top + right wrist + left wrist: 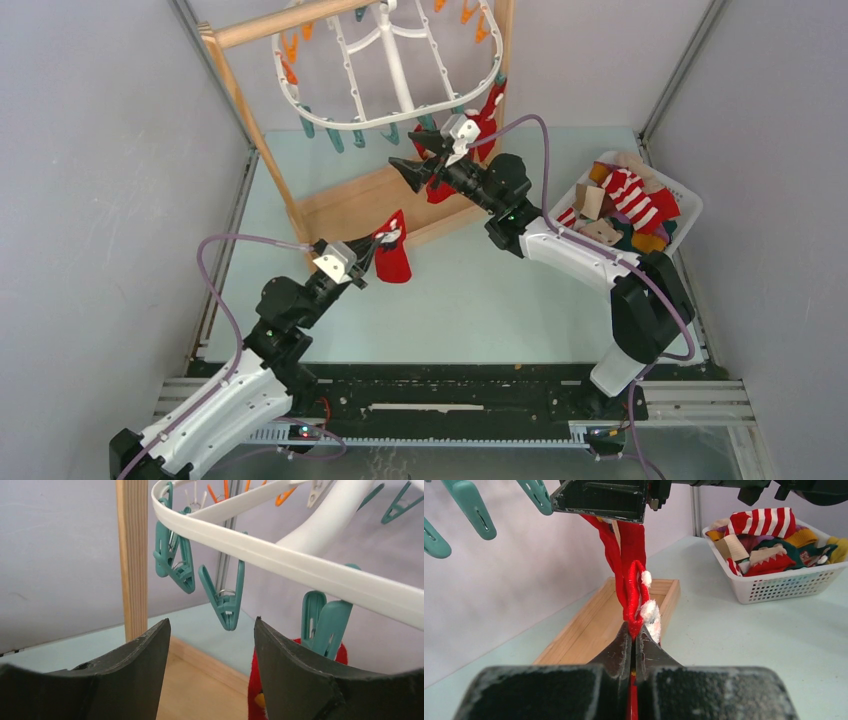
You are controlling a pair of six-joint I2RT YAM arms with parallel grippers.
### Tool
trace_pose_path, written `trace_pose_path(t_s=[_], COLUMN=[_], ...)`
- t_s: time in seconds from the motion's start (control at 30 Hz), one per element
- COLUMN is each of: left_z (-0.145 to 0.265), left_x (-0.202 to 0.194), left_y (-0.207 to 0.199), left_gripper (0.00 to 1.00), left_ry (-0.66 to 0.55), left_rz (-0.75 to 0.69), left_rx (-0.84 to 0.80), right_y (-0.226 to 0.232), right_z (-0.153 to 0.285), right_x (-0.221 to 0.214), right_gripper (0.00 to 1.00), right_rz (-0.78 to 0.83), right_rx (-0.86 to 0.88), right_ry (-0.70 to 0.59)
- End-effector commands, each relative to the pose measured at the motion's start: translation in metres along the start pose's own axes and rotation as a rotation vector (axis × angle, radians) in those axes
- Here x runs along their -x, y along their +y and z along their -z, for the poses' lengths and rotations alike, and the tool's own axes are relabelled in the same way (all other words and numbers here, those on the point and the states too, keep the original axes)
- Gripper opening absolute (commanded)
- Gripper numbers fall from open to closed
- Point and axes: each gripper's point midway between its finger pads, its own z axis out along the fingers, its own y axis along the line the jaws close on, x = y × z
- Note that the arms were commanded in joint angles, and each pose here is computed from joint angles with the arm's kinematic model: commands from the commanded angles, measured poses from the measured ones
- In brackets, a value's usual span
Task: Clip the socks to the hanger
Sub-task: Open the clamp at the hanger.
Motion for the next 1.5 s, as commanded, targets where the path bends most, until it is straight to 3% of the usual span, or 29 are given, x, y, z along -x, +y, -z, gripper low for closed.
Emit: trace_pose_path(t_s=[0.0, 0.7, 1.47], left_z=[-0.002, -0.004, -0.007], left_x=[0.003, -0.005, -0.002], left_y=[0.002, 0.001, -0.002], left_gripper=[0.00, 0.00, 0.00], left_ry=[-0.038, -0.039, -0.049], left_rz=[0.020, 0.037, 0.054], left_rx=[0.013, 0.018, 0.005], right_y=[-0.006, -0.020, -0.034], right_z=[-0.008, -0.037, -0.023], right_x=[0.027, 0.039, 0.050], right_gripper=[0.71, 0.72, 0.66], right_rz=[0.046, 0.026, 0.109], right_rx=[-0.014, -0.096, -0.090], right_ry=[-0.099, -0.158, -0.153])
